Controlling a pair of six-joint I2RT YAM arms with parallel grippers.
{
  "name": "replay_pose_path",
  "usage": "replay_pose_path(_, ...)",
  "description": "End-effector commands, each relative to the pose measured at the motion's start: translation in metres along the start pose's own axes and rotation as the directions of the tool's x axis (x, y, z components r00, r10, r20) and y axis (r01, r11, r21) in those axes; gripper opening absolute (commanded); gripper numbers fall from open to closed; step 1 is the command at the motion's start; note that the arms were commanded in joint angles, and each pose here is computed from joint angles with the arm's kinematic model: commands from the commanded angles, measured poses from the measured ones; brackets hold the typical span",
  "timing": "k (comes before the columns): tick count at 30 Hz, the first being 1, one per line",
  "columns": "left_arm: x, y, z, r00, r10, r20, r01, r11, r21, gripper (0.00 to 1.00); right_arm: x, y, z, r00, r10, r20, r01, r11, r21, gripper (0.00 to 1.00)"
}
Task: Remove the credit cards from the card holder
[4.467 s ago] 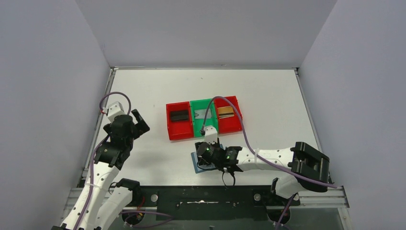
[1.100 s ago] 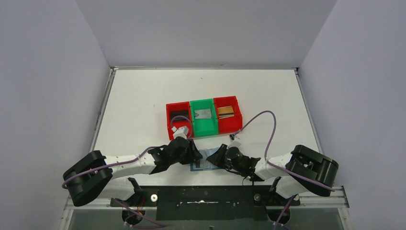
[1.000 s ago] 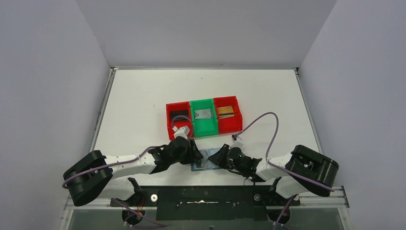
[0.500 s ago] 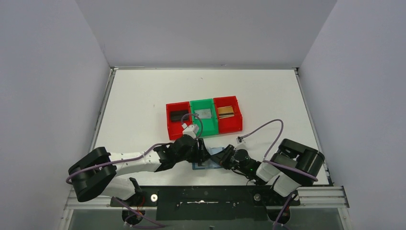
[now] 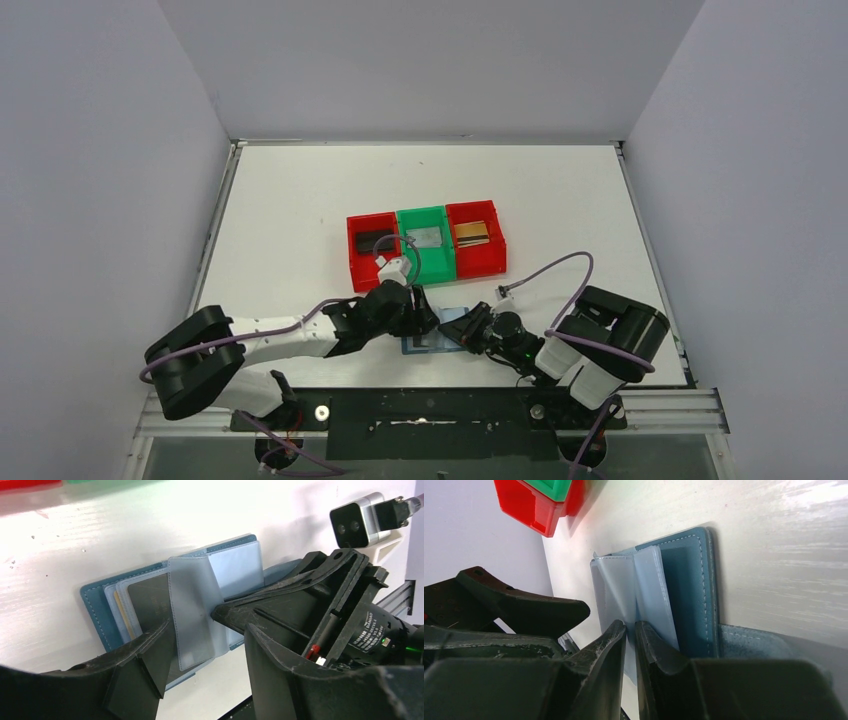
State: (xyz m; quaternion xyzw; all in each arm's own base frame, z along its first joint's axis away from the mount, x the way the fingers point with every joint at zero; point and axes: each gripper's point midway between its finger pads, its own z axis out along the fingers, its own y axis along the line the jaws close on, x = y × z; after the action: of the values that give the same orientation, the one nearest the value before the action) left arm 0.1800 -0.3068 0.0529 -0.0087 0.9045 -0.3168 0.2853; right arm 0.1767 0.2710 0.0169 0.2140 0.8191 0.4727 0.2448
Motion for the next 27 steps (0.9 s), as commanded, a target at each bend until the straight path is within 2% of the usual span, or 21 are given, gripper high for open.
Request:
replay_pose_path(1, -0.007, -0.012, -0.002, 0.999, -0.026, 0.031, 0.024, 0.999, 0.047, 0.53, -0.006, -0.014, -0.002, 0.999, -0.020, 0.026, 0.019, 0.998, 0.055, 0.16)
replay_pose_path(5, 0.007, -0.009, 0.010, 0.999, -0.006, -0.039, 0.007, 1.000, 0.022, 0.52, -0.008, -0.016, -0.003, 0.999, 0.000, 0.036, -0.002, 0.998, 0.058, 0.18)
replay_pose_path(7, 0.013, -0.002, 0.014, 0.998, -0.010, -0.060, 0.010, 1.000, -0.017, 0.52, -0.009, -0.016, -0.005, 0.999, 0.005, 0.039, -0.007, 0.999, 0.053, 0.23)
replay_pose_path(12, 0.016, 0.005, 0.016, 0.998, -0.025, -0.058, 0.022, 0.999, -0.048, 0.52, -0.009, -0.013, -0.003, 0.999, -0.016, 0.033, 0.014, 0.999, 0.052, 0.31)
replay_pose_path(15, 0.016, 0.005, 0.015, 0.998, -0.023, -0.058, 0.020, 0.999, -0.045, 0.50, -0.011, -0.012, -0.004, 0.999, -0.034, 0.039, 0.031, 0.997, 0.064, 0.30)
replay_pose_path(22, 0.005, -0.034, 0.007, 0.999, 0.013, -0.041, -0.008, 0.994, 0.113, 0.43, -0.019, -0.003, -0.006, 0.992, -0.111, 0.061, 0.106, 0.991, 0.084, 0.32)
replay_pose_path(27, -0.005, -0.053, 0.007, 0.999, 0.047, -0.024, -0.043, 0.987, 0.154, 0.42, -0.029, 0.016, -0.015, 0.981, -0.173, 0.093, 0.167, 0.983, 0.073, 0.45)
